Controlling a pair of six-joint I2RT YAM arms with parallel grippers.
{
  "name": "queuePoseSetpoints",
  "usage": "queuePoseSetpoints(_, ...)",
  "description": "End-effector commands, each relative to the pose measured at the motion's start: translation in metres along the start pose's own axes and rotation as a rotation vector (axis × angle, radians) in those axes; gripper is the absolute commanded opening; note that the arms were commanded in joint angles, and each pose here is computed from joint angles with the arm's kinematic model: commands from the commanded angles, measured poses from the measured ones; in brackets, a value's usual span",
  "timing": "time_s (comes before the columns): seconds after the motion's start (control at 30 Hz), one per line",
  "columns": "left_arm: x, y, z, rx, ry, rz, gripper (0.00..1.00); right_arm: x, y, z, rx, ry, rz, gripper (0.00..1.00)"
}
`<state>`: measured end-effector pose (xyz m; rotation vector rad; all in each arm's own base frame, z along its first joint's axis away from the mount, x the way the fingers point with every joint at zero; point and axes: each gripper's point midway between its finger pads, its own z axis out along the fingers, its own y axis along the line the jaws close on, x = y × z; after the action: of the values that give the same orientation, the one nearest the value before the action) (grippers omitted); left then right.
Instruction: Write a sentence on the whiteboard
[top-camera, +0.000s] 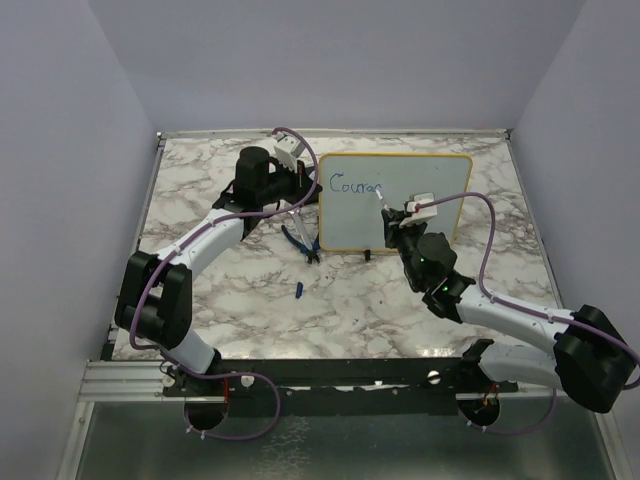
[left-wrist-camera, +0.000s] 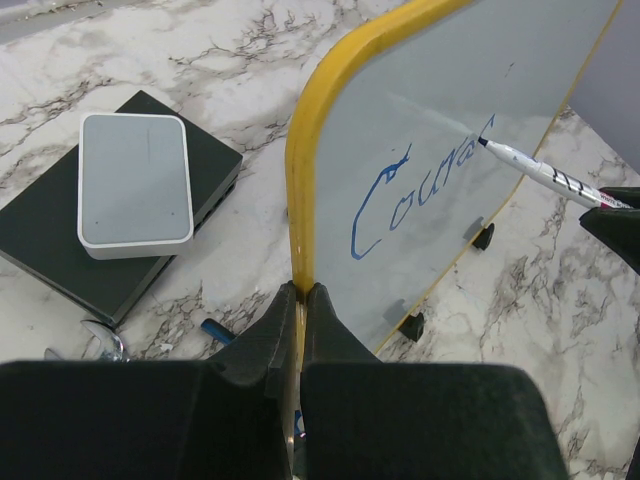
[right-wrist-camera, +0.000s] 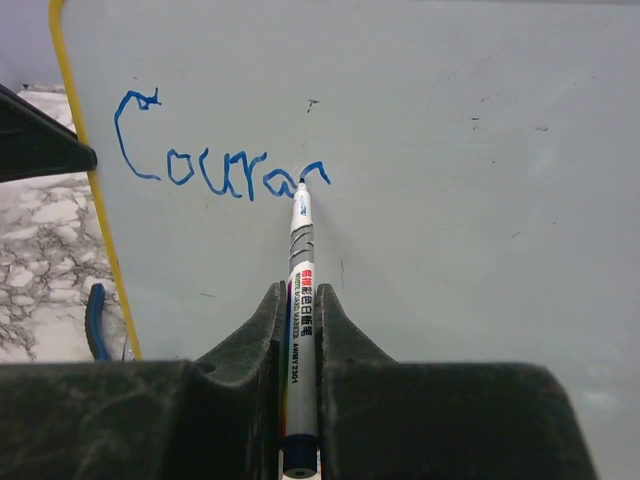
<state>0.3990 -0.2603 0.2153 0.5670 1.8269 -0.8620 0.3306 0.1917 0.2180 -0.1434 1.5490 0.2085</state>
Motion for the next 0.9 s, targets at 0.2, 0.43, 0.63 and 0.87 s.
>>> queuePoseSetpoints(0.2, 0.001, -0.012, -0.004, 0.03, 0.015, 0.01, 0.0, 0.013, -0.02, -0.007, 0.085, 0.041, -0.013, 0.01)
queuePoseSetpoints(0.43, 0.002, -0.012, -0.004, 0.03, 0.017, 0.008, 0.0, 0.002, -0.023, -0.006, 0.1, 0.012, -0.018, 0.01)
queuePoseSetpoints(0.63, 0.002, -0.013, -0.003, 0.031, 0.018, 0.008, 0.0, -0.009, -0.018, -0.001, 0.088, -0.013, -0.012, 0.01)
queuePoseSetpoints(0.87, 0.002, -0.013, -0.003, 0.03, 0.017, 0.011, 0.0, -0.001, -0.019, 0.0, 0.095, 0.003, -0.021, 0.01)
